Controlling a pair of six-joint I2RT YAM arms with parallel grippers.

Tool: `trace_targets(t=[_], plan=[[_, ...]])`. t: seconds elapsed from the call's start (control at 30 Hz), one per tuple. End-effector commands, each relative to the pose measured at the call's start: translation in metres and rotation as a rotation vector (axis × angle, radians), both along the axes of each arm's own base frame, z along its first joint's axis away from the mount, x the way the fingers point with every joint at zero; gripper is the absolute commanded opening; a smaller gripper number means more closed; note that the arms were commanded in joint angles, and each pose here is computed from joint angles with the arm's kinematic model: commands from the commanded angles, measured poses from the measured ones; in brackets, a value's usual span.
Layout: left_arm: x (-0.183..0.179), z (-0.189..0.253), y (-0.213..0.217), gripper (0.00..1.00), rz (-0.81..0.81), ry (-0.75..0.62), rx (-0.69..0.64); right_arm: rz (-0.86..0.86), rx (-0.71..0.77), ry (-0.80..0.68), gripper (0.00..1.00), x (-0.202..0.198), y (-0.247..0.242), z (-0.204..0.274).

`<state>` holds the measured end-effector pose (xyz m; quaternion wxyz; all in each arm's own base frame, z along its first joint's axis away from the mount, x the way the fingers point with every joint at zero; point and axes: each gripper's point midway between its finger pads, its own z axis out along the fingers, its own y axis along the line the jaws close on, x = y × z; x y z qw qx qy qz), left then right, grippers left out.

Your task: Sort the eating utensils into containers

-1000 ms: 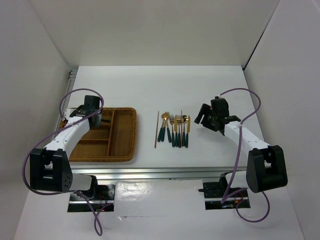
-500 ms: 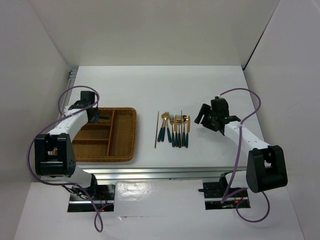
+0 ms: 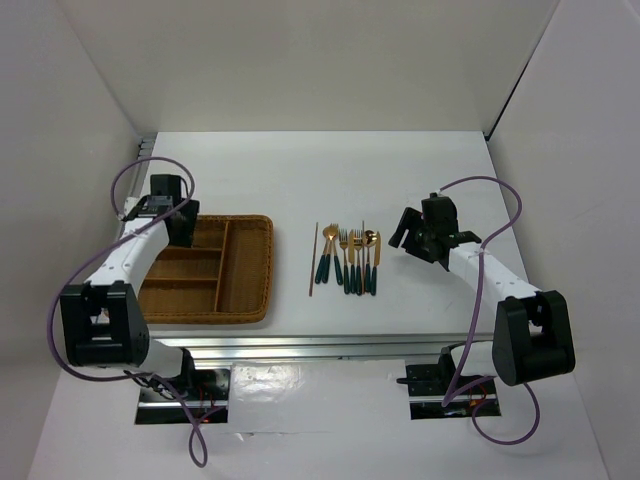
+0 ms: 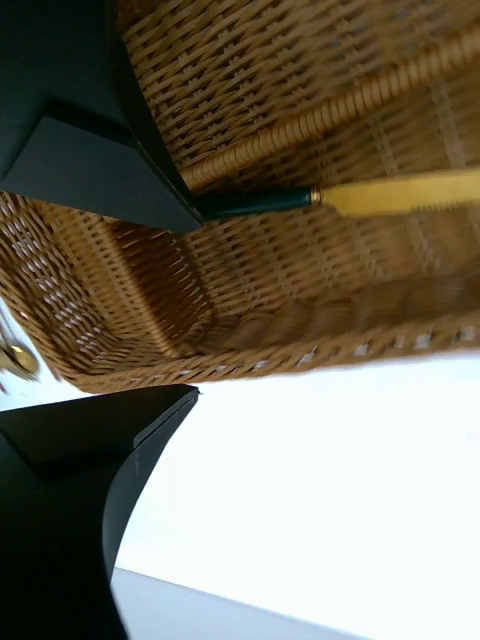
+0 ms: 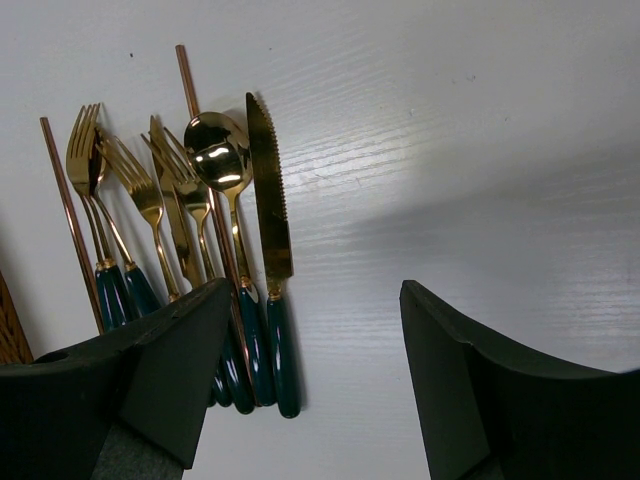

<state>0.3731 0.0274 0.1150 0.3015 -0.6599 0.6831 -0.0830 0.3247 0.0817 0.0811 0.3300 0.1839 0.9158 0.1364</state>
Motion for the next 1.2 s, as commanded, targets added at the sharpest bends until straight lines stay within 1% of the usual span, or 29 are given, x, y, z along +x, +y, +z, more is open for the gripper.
trace_targets(t=[0.0, 0.03, 0.07, 0.1, 0.13, 0.17, 0.2, 0.23, 0.27, 0.3, 0.33, 0.4, 0.43, 0.5, 0.57, 0.6, 0.63, 0.67, 0.73, 0.77, 0.83, 0.93, 1.03, 1.13, 1.17], plan=[[0.013, 0.048, 0.000, 0.76, -0.134, -0.142, 0.084, -0.005, -0.006, -0.058, 0.76, 0.010, -0.002, 0.014], [0.018, 0.056, -0.016, 0.75, -0.228, -0.190, 0.073, -0.005, -0.007, -0.050, 0.76, 0.007, -0.003, 0.010], [0.030, 0.079, -0.020, 0.75, -0.339, -0.296, 0.149, -0.005, -0.007, -0.050, 0.76, 0.007, -0.003, 0.010], [0.030, 0.081, -0.038, 0.75, -0.435, -0.329, 0.166, -0.005, -0.007, -0.050, 0.76, 0.007, -0.003, 0.010], [0.032, 0.092, -0.055, 0.78, -0.540, -0.381, 0.167, 0.001, -0.001, -0.048, 0.76, 0.007, -0.001, 0.010], [0.033, 0.095, -0.066, 0.78, -0.657, -0.400, 0.228, 0.001, -0.002, -0.039, 0.76, 0.007, -0.001, 0.008], [0.034, 0.107, -0.080, 0.79, -0.732, -0.455, 0.258, 0.001, 0.000, -0.048, 0.76, 0.009, -0.001, 0.009], [0.029, 0.110, -0.110, 0.79, -0.859, -0.490, 0.249, 0.001, 0.000, -0.048, 0.76, 0.009, -0.001, 0.009], [0.025, 0.123, -0.126, 0.79, -0.931, -0.534, 0.274, 0.001, -0.002, -0.039, 0.76, 0.006, -0.001, 0.005], [0.022, 0.123, -0.140, 0.79, -1.020, -0.550, 0.324, 0.001, -0.002, -0.039, 0.76, 0.006, -0.001, 0.005], [0.011, 0.128, -0.172, 0.79, -1.121, -0.587, 0.333, 0.001, -0.002, -0.039, 0.76, 0.006, -0.001, 0.005], [0.002, 0.131, -0.197, 0.79, -1.217, -0.606, 0.393, 0.007, 0.003, -0.028, 0.76, 0.005, 0.000, 0.002], [-0.011, 0.128, -0.221, 0.79, -1.286, -0.607, 0.394, 0.001, 0.009, -0.026, 0.76, 0.005, 0.001, 0.002], [-0.014, 0.108, -0.236, 0.78, -1.329, -0.552, 0.415, 0.001, 0.009, -0.026, 0.76, 0.005, 0.001, 0.002], [-0.026, 0.091, -0.259, 0.75, -1.397, -0.516, 0.394, 0.007, 0.017, -0.034, 0.76, 0.005, 0.002, 0.005], [-0.029, 0.073, -0.267, 0.75, -1.430, -0.468, 0.379, 0.007, 0.017, -0.034, 0.76, 0.005, 0.002, 0.005], [-0.033, 0.065, -0.274, 0.74, -1.462, -0.452, 0.379, -0.001, 0.009, -0.037, 0.76, 0.004, 0.000, 0.005], [-0.043, 0.061, -0.292, 0.73, -1.512, -0.453, 0.368, -0.001, 0.009, -0.037, 0.76, 0.004, 0.000, 0.005], [-0.045, 0.041, -0.305, 0.71, -1.535, -0.398, 0.386, -0.008, 0.001, -0.031, 0.76, 0.000, -0.002, 0.003], [-0.050, 0.039, -0.317, 0.71, -1.560, -0.398, 0.391, -0.008, 0.001, -0.031, 0.76, -0.002, -0.003, 0.003], [-0.050, 0.031, -0.325, 0.68, -1.562, -0.369, 0.400, -0.008, 0.002, -0.040, 0.76, -0.002, -0.003, 0.005], [-0.049, 0.022, -0.339, 0.65, -1.600, -0.347, 0.403, -0.014, -0.004, -0.041, 0.76, -0.002, -0.004, 0.005], [-0.056, 0.015, -0.358, 0.63, -1.647, -0.330, 0.396, -0.014, -0.004, -0.041, 0.76, -0.002, -0.004, 0.005], [-0.061, 0.009, -0.376, 0.57, -1.662, -0.312, 0.366, -0.014, -0.004, -0.041, 0.76, -0.002, -0.004, 0.005], [-0.062, 0.003, -0.376, 0.55, -1.651, -0.288, 0.345, -0.021, 0.002, -0.040, 0.76, -0.002, -0.004, 0.005]])
